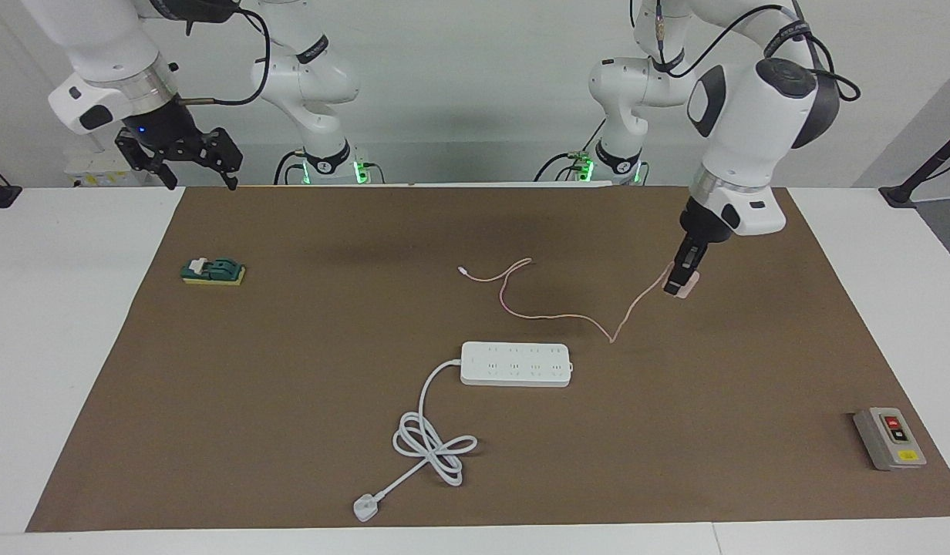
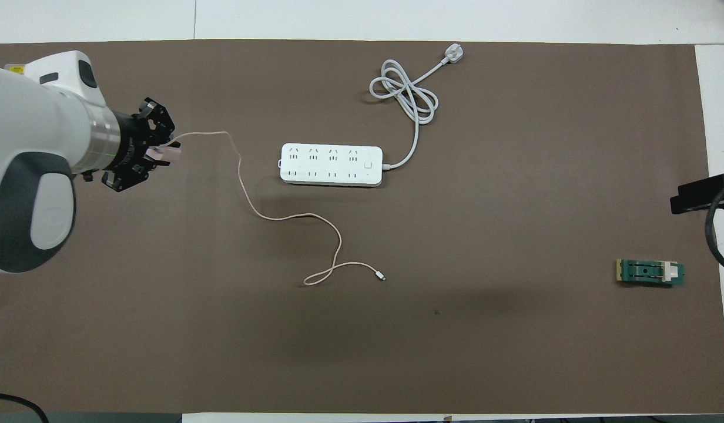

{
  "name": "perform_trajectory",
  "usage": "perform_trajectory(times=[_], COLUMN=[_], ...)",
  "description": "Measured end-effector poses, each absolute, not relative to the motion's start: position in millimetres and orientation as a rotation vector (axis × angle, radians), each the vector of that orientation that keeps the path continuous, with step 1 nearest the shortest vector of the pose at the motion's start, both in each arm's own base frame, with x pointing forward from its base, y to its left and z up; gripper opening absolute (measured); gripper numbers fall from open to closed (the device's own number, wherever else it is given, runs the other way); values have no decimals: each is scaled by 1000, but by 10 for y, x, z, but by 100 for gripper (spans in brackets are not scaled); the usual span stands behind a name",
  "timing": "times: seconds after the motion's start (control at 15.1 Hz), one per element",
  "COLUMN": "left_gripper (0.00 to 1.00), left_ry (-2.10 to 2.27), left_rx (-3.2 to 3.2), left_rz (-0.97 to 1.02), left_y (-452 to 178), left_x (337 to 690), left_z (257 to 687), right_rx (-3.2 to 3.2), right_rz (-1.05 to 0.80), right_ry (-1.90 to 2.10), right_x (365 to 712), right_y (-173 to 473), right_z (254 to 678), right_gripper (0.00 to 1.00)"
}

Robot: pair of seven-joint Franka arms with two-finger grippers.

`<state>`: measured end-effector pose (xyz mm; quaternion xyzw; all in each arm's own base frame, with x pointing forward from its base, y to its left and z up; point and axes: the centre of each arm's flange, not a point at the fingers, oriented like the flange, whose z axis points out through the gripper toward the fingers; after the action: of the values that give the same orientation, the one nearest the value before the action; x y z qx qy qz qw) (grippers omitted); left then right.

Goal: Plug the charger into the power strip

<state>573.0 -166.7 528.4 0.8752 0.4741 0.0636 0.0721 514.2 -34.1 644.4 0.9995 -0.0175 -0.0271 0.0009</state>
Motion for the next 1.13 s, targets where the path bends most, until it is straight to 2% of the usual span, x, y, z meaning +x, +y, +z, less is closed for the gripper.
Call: perform_trajectory(times=[0.33, 0.53, 0.93, 1.13], left_gripper=[31, 31, 31, 31], left_ry=[1776, 1925, 2020, 2030], left_rx=[2386, 2262, 2239, 2277], left_rz=[208, 192, 213, 249], left_y=[-2454, -2822, -2975, -2957], left_x=[5726, 5857, 6411, 6497], left_z=[4851, 4666, 4140, 3900], right_rx=[3138, 3138, 3138, 3138], right_rz=[-56, -57, -59, -60], right_ry=[-54, -55, -54, -53], right_x=[5081, 5082, 5082, 5081], right_y=[-337, -338, -337, -338], right_z=[6541, 6538, 6532, 6530], right_gripper=[100, 100, 100, 100])
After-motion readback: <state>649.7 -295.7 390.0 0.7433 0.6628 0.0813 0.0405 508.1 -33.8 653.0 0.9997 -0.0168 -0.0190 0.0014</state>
